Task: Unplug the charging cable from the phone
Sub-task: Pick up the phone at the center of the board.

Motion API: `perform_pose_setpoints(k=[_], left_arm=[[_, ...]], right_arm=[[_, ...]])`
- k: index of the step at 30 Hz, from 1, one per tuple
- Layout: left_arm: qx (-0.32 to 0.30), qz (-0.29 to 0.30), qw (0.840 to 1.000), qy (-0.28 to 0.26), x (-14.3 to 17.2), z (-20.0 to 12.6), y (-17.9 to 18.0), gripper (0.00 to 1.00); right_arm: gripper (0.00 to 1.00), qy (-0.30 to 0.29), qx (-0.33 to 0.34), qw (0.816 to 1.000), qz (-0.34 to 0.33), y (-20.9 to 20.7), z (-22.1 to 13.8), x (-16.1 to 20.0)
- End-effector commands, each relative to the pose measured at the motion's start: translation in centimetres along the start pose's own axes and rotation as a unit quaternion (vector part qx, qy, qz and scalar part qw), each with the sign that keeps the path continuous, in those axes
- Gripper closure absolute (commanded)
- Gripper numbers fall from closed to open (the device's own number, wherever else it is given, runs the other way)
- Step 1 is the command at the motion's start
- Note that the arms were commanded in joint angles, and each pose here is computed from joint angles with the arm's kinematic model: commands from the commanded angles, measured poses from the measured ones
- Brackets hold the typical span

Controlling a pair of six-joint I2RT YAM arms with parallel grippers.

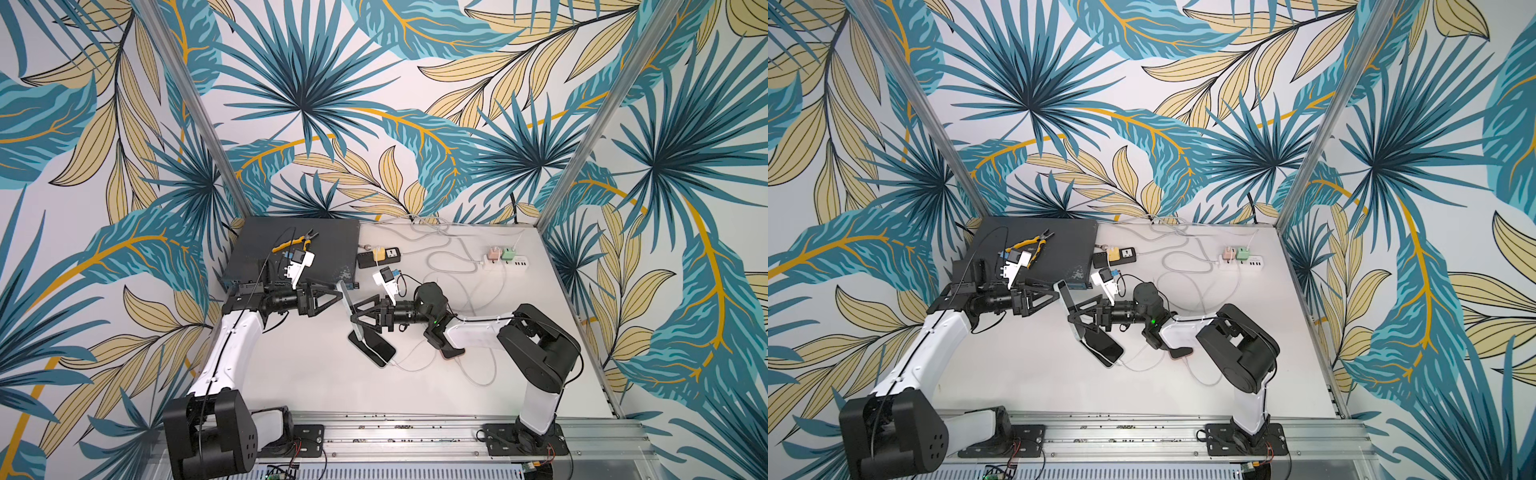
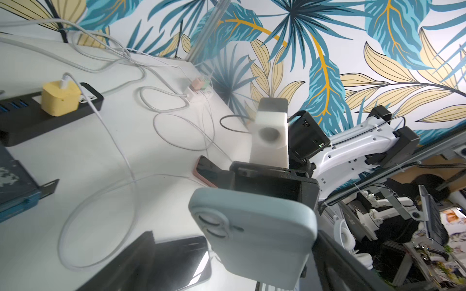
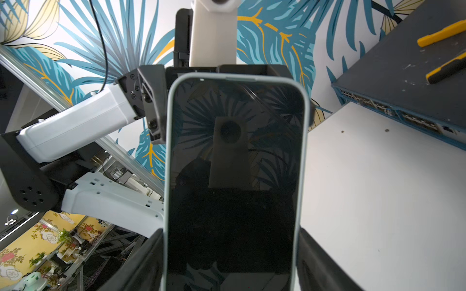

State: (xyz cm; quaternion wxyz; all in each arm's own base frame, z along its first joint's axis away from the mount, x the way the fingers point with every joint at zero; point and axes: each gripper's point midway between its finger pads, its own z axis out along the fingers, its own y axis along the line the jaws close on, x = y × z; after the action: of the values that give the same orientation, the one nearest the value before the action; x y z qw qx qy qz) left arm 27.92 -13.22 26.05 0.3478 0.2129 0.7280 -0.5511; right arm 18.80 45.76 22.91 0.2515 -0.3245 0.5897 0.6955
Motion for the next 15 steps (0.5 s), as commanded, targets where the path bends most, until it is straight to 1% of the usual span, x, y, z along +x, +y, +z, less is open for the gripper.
perform_pose_setpoints(k=[1,9,15], left_arm=[[0.034,0.006,0.999,0.009,0.29,0.85,-1.04,0.00],[0.060,0.001,0.998,0.016,0.60,1.43,-1.58,0.00],[0.064,0.000,0.998,0.017,0.71,1.47,-1.57,0.08]], right_arm=[[0.52,-0.035,-0.059,0.996,-0.058,4.01,-0.20,-1.96],[0.52,-0.040,-0.057,0.996,-0.063,3.49,-0.04,-1.72],[0.52,-0.034,-0.055,0.996,-0.062,3.20,0.05,-1.30]])
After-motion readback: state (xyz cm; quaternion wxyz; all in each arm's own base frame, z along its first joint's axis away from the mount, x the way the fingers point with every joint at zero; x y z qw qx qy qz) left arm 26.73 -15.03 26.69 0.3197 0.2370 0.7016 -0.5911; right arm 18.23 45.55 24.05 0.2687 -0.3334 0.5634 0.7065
